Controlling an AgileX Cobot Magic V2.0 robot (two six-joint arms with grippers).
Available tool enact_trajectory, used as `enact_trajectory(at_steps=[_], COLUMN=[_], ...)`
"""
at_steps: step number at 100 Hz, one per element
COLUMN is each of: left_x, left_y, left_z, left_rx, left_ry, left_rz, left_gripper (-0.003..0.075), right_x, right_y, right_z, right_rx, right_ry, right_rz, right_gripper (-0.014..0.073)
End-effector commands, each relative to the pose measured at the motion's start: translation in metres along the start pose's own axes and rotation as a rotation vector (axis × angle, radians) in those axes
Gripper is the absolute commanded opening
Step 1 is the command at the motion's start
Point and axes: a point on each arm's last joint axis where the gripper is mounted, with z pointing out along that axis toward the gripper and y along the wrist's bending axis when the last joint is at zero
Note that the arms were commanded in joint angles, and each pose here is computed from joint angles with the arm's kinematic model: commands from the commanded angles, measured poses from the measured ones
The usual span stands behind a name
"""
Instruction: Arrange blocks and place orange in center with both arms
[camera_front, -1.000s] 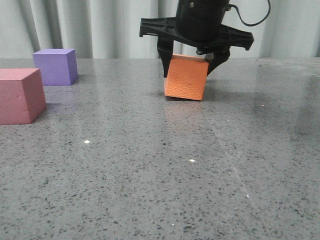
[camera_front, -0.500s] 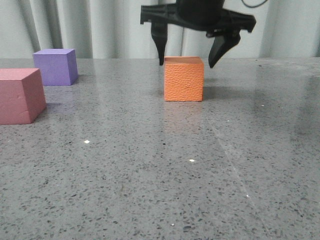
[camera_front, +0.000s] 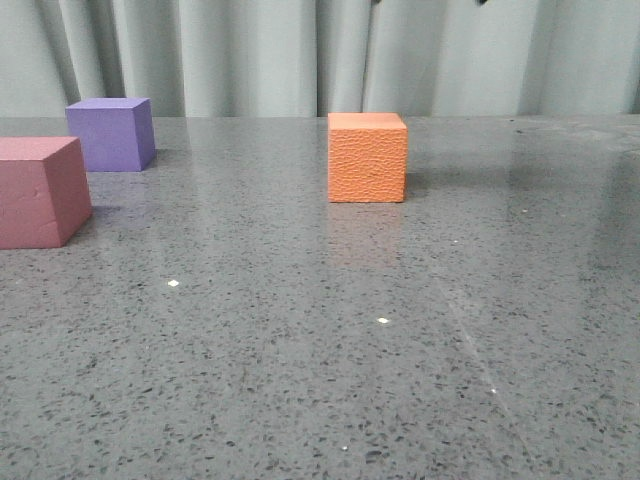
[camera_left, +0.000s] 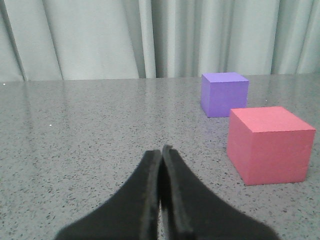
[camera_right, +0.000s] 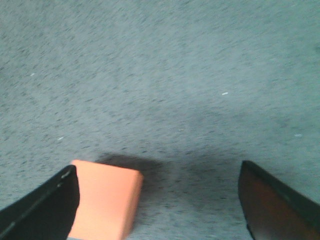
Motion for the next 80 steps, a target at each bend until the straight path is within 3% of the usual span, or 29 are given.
enact_trajectory(at_steps=[1, 16, 35, 80], left_x=[0.01, 0.01, 0.01, 0.01], left_y=[-0.001, -0.001, -0.001, -0.001], left_z=[0.0, 0.0, 0.0, 0.0], left_rx=[0.008, 0.008, 0.008, 0.008], left_ry=[-0.055, -0.055, -0.055, -0.055], left_rz=[-0.011, -0.011, -0.011, -0.011], left_gripper=[-0.0019, -0.0019, -0.0019, -0.0019], right_x=[-0.013, 0.005, 0.043, 0.148], right_y=[-0.026, -0.068, -0.1, -0.112], right_z=[-0.037, -0.046, -0.061, -0.084], right_rx=[0.031, 0.117, 0.182, 0.19], right_ry=[-0.124, -0.1, -0.064, 0.024], right_rz=[-0.011, 0.023, 0.044, 0.037], right_gripper=[0.0636, 0.0636, 0.0636, 0.0636])
